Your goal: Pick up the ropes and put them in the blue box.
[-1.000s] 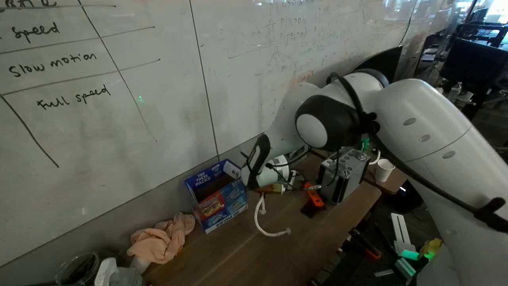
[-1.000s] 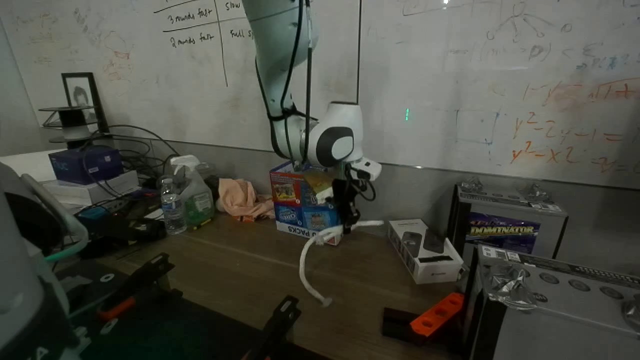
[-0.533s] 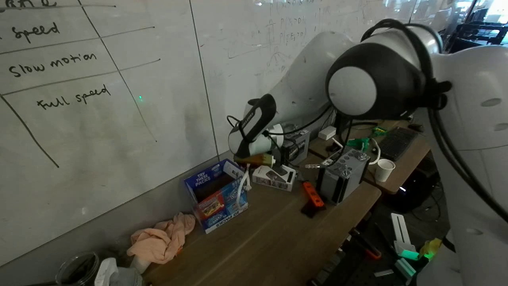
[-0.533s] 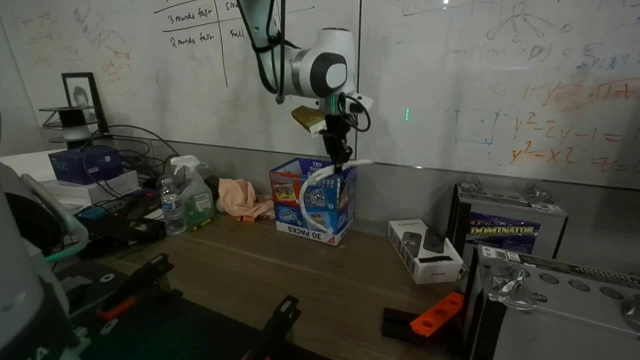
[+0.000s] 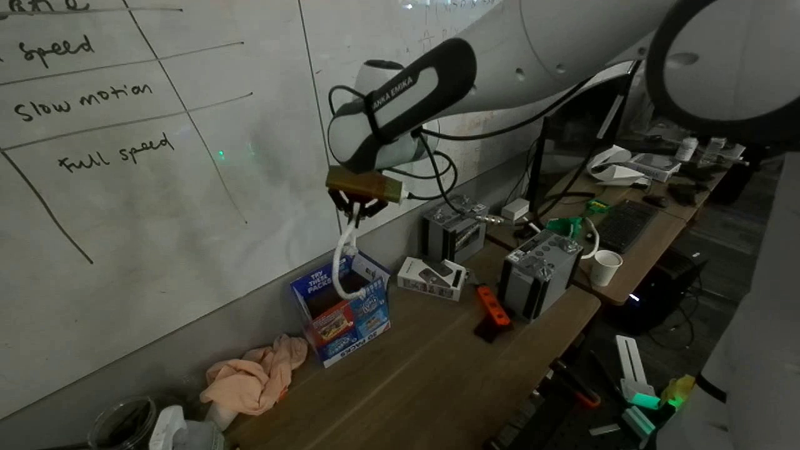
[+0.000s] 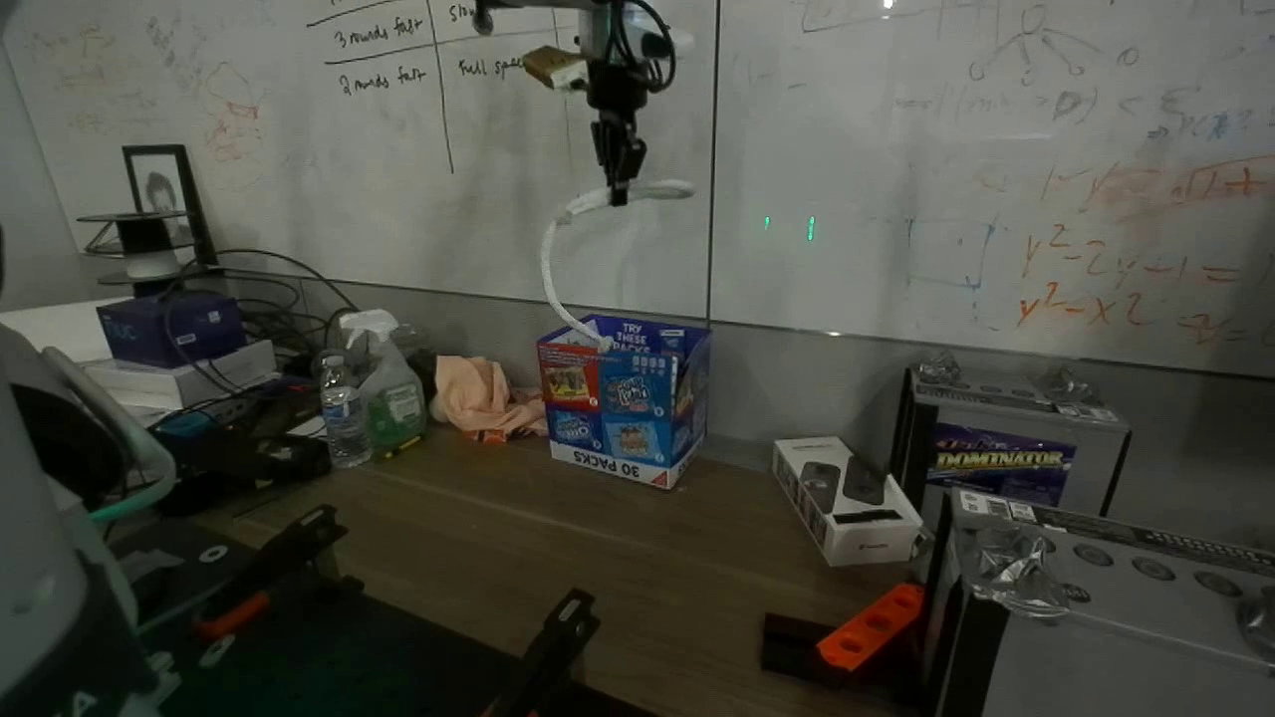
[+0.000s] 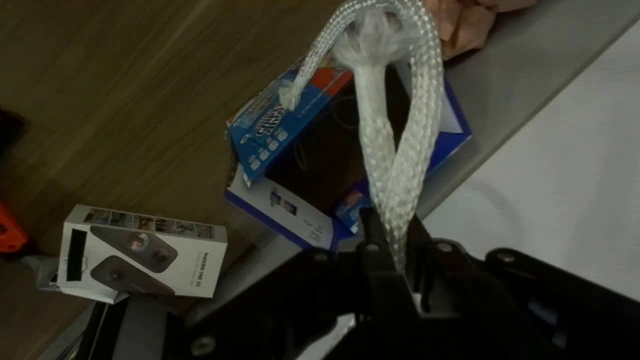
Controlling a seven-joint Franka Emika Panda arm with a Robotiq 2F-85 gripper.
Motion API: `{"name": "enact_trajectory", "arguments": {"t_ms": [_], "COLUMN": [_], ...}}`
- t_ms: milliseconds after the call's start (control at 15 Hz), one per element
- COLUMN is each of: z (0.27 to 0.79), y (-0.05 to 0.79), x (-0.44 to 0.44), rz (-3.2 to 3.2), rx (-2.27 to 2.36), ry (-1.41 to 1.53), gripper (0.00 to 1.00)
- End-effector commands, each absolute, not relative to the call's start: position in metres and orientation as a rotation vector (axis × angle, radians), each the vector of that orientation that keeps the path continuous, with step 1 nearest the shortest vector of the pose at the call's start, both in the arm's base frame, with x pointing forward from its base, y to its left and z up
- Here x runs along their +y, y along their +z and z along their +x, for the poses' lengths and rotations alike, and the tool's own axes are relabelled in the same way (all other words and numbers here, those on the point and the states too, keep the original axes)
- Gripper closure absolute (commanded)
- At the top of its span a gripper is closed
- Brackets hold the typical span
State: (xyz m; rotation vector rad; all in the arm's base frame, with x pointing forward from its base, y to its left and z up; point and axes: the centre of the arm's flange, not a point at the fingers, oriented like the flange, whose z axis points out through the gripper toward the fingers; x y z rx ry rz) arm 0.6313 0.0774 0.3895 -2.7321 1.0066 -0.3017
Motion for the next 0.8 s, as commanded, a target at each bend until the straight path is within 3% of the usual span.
{"name": "enact_trajectory", "arguments": {"t_ms": [0, 333, 733], "z": [0.627, 0.633, 0.655], "y": [0.466, 0.480, 0.419], "x": [0.121, 0.152, 0.163], "rz": [-2.628, -2.444, -2.425], "rx": [1.134, 1.348, 1.468], "ry": [-0.371, -0.449, -0.626], "gripper": [0.89, 0.90, 0.91]}}
